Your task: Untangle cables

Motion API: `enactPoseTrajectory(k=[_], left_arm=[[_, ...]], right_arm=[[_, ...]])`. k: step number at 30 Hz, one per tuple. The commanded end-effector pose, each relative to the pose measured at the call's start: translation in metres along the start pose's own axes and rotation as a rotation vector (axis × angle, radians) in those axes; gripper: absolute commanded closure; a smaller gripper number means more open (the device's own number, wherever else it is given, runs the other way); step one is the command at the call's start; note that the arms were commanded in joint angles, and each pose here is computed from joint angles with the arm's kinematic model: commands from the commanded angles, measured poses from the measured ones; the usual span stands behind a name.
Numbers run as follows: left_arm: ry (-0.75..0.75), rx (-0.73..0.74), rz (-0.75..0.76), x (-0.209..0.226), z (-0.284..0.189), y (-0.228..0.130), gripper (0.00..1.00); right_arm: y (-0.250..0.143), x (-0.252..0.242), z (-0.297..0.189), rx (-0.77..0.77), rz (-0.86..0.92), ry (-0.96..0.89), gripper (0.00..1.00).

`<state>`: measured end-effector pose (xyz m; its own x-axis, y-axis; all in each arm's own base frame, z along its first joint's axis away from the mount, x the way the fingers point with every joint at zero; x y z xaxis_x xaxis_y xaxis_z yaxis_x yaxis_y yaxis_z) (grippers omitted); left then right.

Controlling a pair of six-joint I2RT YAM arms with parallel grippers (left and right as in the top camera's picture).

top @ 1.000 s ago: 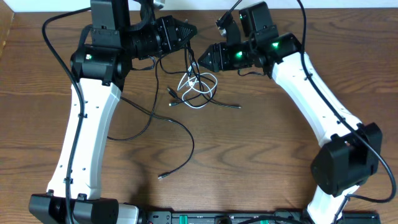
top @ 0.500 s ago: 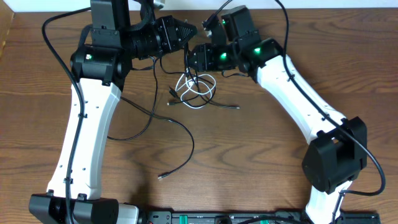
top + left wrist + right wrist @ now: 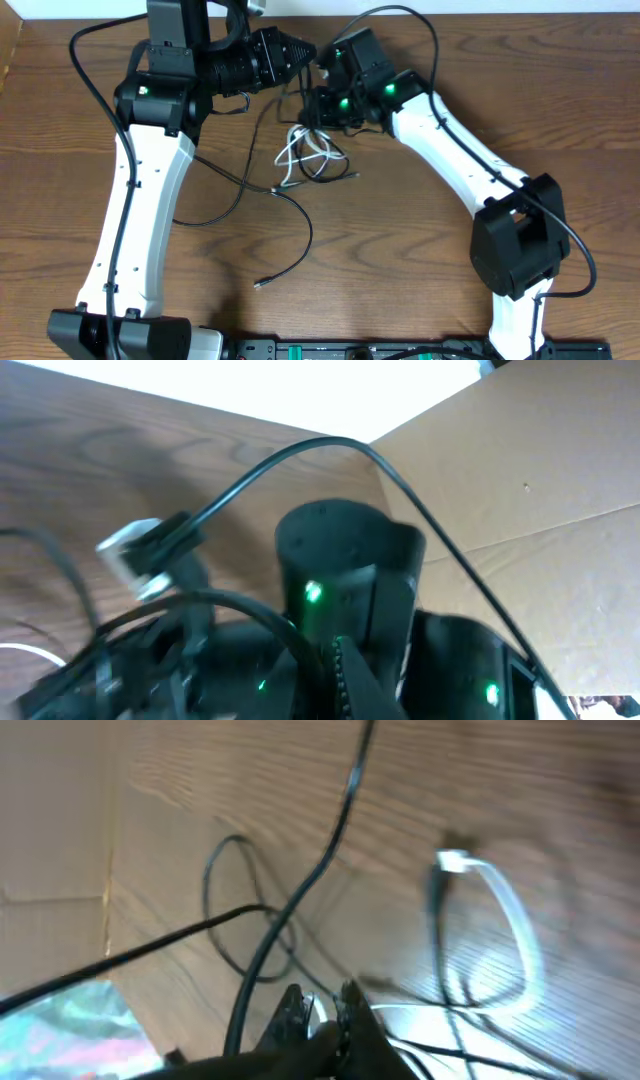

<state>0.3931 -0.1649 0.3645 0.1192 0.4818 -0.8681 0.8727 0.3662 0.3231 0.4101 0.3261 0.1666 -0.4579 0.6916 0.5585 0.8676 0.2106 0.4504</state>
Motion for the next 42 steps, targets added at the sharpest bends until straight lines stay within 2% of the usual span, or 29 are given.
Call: enactPoseTrajectory(k=[1,3,8,13,18,23,29,31,33,42], left_arm=[[-0.036,-0.044,0.003,-0.003,-0.018,0.016,0.93],[-0.079,-0.065,-0.016,-0.005,-0.030,0.028,0.93],[-0.227,-0.131,-0.026,-0.016,-0.075,0.063,0.93],[-0.231,-0.214,-0.050,-0.003,-0.109,0.086,0.93],[-0.220,-0.216,-0.061,0.005,-0.116,0.086,0.93],[-0.147,-0.132,-0.041,0.016,-0.086,0.060,0.93],[0.151,-0.041,-0.062,0.056,-0.032,0.011,0.93],[0.208,-0.011,-0.040,0.060,-0.014,-0.004,0.92],[0.249,0.008,-0.020,0.062,0.000,-0.016,0.92],[0.391,0.071,-0.005,0.088,0.035,-0.049,0.92]], right_arm=[[-0.005,-0.062,-0.012,0.019,0.072,-0.211,0.99],[-0.015,-0.093,-0.022,0.046,0.100,-0.308,0.99],[-0.041,-0.152,-0.037,0.099,0.161,-0.389,0.99],[-0.074,-0.200,-0.052,0.164,0.193,-0.424,0.99],[-0.083,-0.208,-0.059,0.187,0.117,-0.328,0.99],[-0.080,-0.200,-0.057,0.174,0.118,-0.275,0.94],[-0.070,-0.185,-0.061,0.148,0.180,-0.211,0.83],[-0.063,-0.178,-0.066,0.139,0.175,-0.193,0.74],[-0.057,-0.172,-0.073,0.136,0.172,-0.195,0.69],[-0.063,-0.172,-0.086,0.181,0.157,-0.241,0.61]])
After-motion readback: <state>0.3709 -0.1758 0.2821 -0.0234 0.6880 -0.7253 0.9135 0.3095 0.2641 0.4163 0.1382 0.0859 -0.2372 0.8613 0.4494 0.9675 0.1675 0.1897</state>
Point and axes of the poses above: each gripper's point midway between its finger pads, its own z axis out along the fingers, its own x axis along the line the jaws close on, y = z × x, the point moved 2 cm from there along -z, back along the fingers, and after that the axes turned 15 degrees about -z, right-handed, at the moved point
